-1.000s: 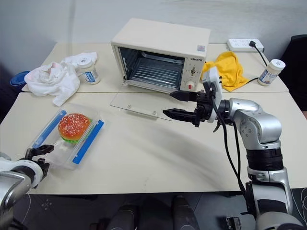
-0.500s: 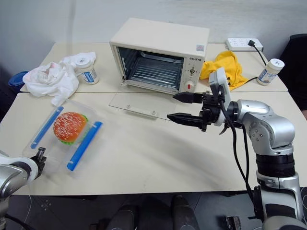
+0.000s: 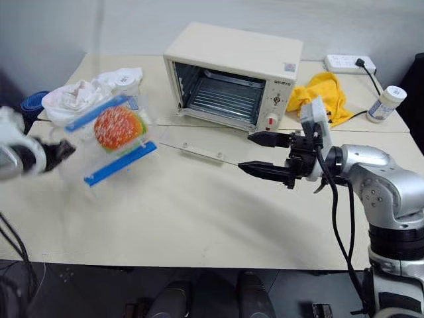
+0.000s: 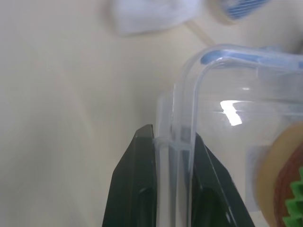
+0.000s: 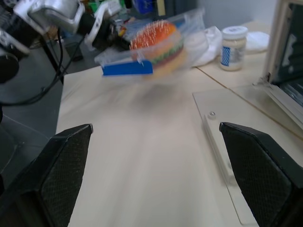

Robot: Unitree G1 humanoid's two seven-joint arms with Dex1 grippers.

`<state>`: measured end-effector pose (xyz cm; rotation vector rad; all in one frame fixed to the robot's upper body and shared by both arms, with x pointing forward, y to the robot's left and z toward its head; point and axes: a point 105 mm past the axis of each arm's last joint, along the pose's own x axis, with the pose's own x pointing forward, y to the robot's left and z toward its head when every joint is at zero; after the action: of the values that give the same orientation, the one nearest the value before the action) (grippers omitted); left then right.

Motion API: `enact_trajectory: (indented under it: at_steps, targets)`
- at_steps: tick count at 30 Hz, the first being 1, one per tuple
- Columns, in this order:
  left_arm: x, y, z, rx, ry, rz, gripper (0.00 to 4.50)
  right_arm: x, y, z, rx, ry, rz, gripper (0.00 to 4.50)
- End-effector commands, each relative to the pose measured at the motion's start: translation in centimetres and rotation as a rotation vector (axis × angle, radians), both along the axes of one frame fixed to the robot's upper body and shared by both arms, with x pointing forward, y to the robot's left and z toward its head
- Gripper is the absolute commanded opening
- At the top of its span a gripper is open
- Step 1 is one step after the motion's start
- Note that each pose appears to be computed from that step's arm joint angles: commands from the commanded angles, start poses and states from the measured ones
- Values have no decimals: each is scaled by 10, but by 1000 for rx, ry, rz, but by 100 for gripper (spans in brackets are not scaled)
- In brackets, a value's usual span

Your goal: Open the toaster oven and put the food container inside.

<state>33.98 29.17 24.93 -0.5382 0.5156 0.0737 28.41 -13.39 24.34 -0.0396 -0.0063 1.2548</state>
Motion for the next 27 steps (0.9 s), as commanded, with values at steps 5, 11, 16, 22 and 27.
enact_trajectory:
  at_steps: [5,11,16,22,27]
  targets:
    - [59,-43,23,201,10,-278,26,-17,-9,13,28,-62,-88,450]
    - [102,-98,20,394,-70,-513,26,-30,-17,12,38,-65,-172,450]
    - [113,-140,10,448,-119,-662,26,-41,-18,7,46,-54,-226,450]
    - [120,-166,-2,415,-148,-667,26,-49,-19,8,72,-48,-281,450]
    - [120,-170,0,372,-156,-652,138,-50,-20,6,71,-37,-299,450]
